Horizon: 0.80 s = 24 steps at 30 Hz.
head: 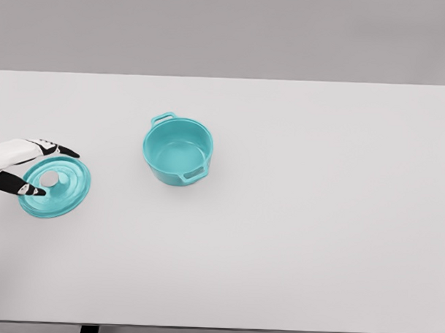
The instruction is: Cover the pot with left arm
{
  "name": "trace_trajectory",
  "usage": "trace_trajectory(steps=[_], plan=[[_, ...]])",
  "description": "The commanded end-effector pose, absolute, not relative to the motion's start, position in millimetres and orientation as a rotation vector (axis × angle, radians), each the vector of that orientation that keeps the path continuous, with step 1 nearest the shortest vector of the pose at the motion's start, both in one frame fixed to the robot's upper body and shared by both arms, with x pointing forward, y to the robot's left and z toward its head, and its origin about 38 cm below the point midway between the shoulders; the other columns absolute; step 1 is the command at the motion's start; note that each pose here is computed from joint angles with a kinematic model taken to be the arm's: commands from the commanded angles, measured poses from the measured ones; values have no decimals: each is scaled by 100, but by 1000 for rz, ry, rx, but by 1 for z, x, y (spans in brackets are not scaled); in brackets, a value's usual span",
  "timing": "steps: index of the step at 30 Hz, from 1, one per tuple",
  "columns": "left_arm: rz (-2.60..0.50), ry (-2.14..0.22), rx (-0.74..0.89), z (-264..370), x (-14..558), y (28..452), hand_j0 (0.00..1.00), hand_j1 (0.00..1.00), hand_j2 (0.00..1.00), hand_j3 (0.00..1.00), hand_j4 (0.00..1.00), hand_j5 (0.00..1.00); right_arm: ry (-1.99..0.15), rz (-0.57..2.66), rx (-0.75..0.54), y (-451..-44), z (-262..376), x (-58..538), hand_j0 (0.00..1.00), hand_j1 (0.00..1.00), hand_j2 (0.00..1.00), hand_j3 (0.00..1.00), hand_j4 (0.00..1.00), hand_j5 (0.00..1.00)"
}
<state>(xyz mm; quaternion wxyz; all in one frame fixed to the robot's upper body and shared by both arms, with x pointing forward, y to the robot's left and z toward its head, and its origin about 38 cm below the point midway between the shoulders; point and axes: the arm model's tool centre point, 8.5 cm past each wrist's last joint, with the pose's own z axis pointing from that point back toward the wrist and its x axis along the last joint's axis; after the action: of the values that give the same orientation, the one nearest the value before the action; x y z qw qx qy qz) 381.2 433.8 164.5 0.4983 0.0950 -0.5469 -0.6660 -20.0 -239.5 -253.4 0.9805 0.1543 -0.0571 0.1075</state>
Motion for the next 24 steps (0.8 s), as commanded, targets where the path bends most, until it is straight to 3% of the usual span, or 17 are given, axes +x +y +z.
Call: trace_trajectory(steps=[1, 24], plan=[[-1601, -1323, 224, 163, 381, 434, 86, 86, 86, 86, 86, 86, -116, 217, 311, -239, -253, -20, 100, 100, 100, 100, 100, 100], [-1588, -1286, 248, 160, 384, 447, 84, 84, 84, 84, 84, 84, -116, 217, 311, -239, -253, -20, 100, 100, 100, 100, 100, 100]])
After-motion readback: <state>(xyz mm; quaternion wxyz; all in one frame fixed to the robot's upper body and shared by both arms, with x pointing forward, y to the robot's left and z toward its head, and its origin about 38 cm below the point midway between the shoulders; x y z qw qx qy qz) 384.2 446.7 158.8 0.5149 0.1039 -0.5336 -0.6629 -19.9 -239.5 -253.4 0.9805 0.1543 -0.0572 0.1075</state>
